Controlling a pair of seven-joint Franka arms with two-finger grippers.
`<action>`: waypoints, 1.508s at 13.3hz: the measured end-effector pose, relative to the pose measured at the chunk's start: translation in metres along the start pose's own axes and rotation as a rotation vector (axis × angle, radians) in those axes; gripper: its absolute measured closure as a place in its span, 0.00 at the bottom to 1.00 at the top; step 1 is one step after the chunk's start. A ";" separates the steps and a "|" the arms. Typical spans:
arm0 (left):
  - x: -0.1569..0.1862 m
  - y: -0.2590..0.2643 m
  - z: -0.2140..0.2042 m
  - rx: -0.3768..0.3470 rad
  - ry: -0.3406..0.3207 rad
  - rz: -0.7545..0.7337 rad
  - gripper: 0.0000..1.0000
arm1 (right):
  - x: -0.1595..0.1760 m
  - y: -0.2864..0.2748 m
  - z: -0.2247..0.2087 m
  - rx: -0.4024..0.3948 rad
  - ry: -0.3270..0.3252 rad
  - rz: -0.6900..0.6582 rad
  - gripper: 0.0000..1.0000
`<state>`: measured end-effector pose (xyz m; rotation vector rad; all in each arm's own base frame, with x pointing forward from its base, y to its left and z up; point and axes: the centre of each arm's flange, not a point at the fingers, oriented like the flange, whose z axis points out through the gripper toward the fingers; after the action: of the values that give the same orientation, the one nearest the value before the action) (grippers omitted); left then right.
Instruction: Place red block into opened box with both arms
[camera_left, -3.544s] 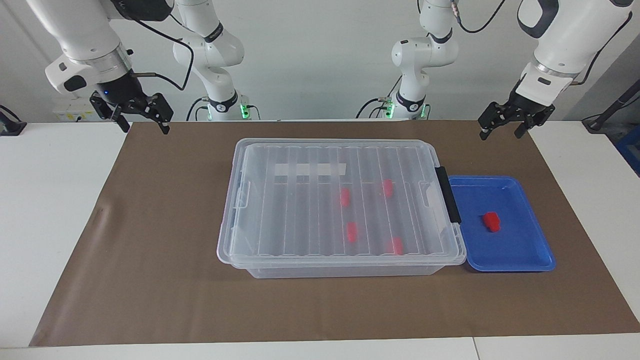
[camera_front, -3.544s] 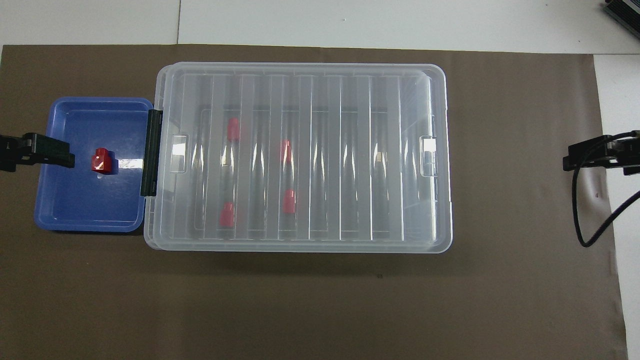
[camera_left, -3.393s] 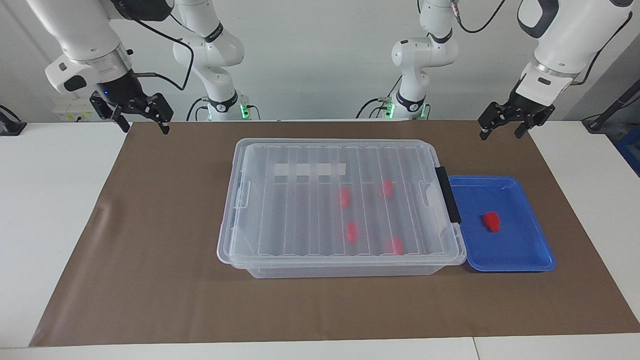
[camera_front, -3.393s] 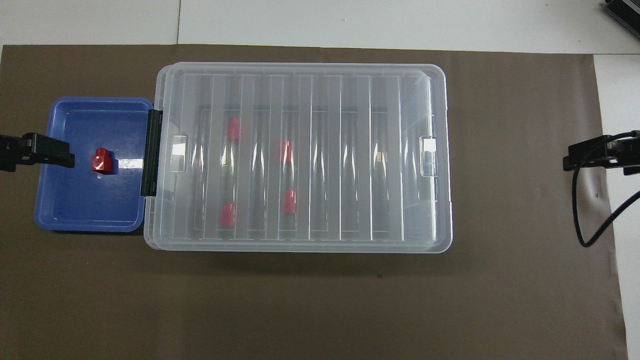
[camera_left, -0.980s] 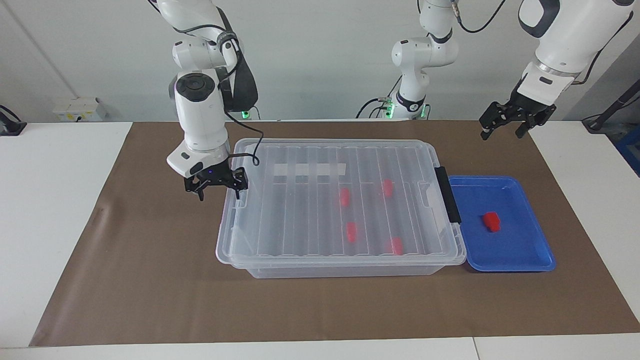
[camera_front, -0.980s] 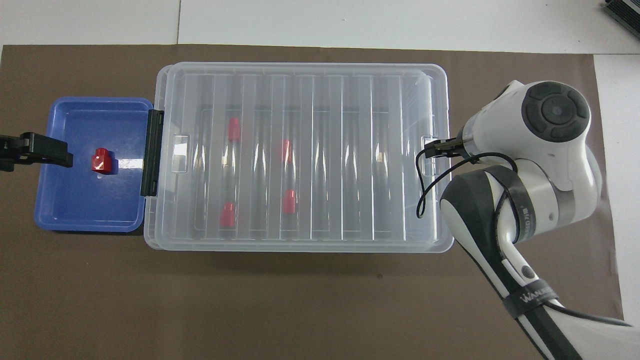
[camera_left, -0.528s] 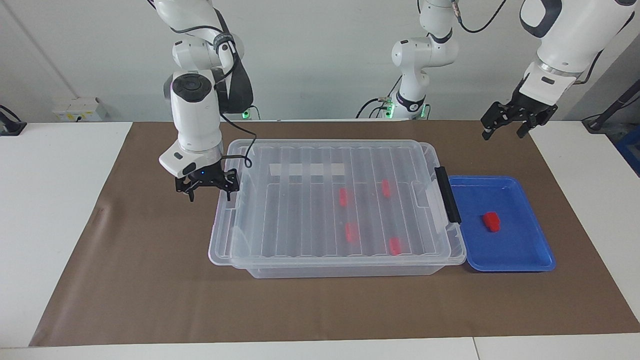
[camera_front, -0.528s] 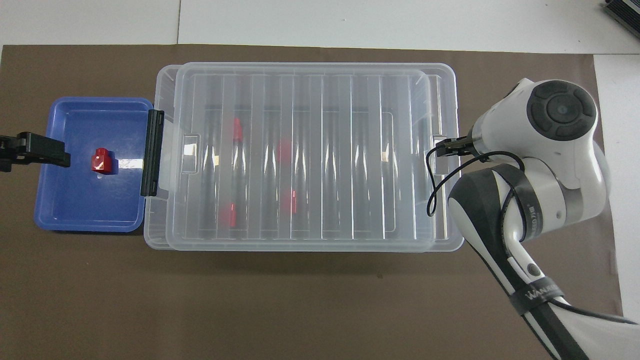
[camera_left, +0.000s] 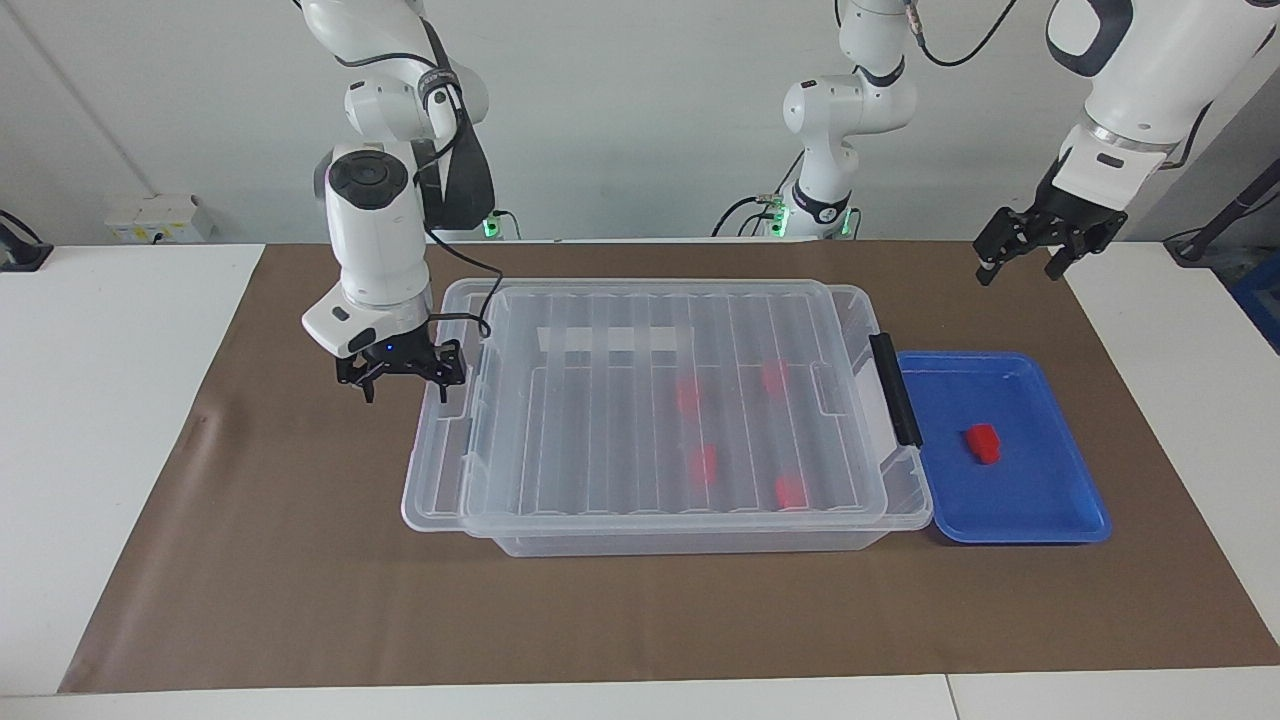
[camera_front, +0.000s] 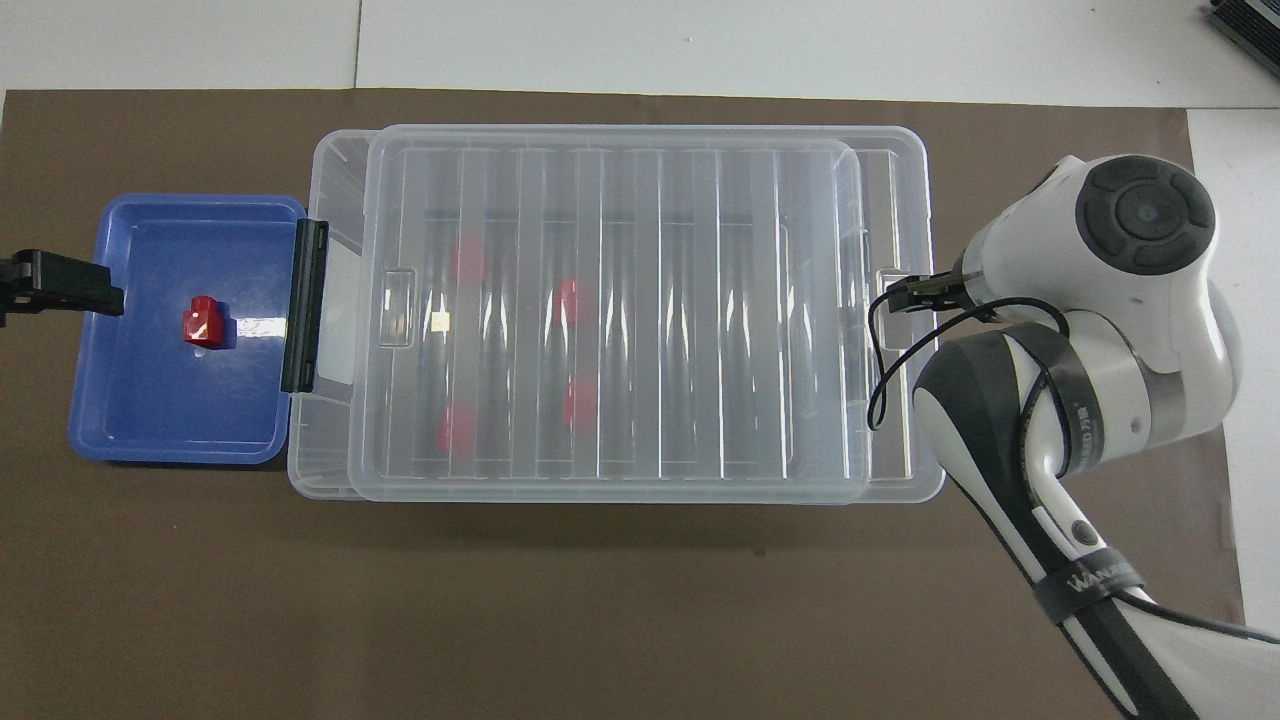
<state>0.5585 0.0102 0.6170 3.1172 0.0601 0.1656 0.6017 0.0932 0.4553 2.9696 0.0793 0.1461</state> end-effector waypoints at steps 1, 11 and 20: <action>0.000 -0.012 0.013 0.008 0.039 0.004 0.00 | 0.000 0.004 0.001 -0.001 -0.002 0.006 0.00; 0.016 -0.067 0.199 0.061 0.162 0.010 0.00 | 0.001 0.049 0.010 -0.011 -0.029 0.024 0.00; 0.010 -0.075 0.306 0.053 0.141 0.006 0.00 | -0.002 0.092 0.018 -0.037 -0.054 0.010 0.00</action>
<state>0.5982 0.0802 0.3121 3.1535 0.0585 0.3904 0.6060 -0.0005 0.4531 2.9349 0.0548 0.0678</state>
